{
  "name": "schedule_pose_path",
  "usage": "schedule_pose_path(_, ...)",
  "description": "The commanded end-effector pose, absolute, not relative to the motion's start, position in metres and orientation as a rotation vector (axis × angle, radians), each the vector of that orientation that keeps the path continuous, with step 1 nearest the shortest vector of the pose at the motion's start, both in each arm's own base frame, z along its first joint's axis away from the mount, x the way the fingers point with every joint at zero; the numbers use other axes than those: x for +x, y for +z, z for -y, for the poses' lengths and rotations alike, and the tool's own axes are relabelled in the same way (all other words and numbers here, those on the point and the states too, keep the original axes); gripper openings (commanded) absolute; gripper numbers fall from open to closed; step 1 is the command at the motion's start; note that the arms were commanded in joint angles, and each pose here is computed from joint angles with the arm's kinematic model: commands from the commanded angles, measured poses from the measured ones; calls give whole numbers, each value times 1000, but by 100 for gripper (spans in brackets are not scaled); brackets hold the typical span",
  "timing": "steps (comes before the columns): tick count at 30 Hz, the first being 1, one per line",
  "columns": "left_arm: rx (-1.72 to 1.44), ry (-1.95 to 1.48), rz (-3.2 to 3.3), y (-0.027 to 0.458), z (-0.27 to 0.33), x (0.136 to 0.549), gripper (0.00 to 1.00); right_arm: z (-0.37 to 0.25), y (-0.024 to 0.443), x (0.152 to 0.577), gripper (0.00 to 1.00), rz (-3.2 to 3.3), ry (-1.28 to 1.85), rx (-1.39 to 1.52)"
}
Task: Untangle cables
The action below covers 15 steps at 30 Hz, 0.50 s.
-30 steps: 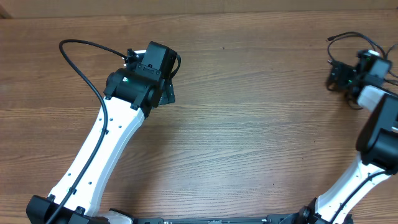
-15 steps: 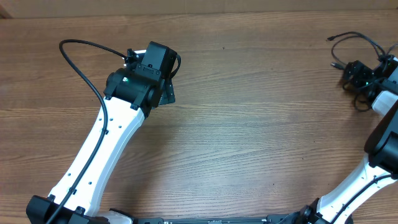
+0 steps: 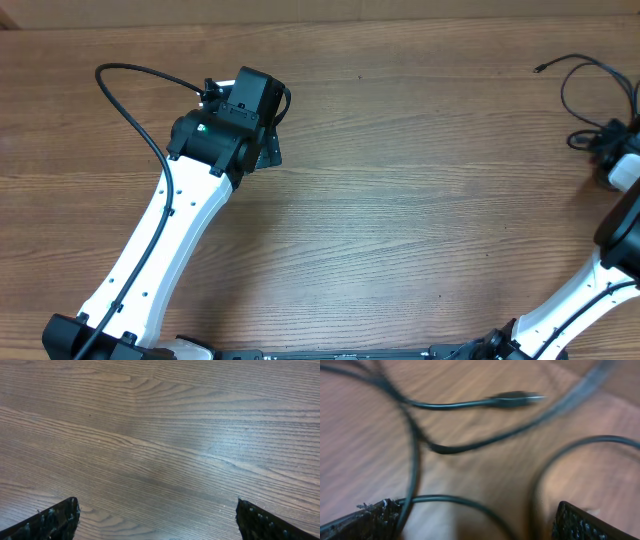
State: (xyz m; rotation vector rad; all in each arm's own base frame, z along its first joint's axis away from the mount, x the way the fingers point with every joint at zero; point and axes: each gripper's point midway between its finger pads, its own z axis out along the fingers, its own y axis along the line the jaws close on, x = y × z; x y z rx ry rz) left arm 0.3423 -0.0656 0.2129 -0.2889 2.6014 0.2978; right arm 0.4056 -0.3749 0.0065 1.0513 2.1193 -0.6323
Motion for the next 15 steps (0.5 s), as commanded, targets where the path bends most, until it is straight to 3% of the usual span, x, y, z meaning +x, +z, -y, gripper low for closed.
schedule_pose_path(1,-280,312,-2574,221,60,341,100,375,-23,380,100,-2201,-714,1099)
schedule_pose_path(5,-280,312,-2574,221,60,341,100,352,2,409,100,-2202,-509,999)
schedule_pose_path(10,-280,312,-2574,221,60,341,100,297,91,458,100,-2114,-134,739)
schedule_pose_path(15,-280,312,-2574,221,60,341,100,239,176,470,100,-2072,-81,485)
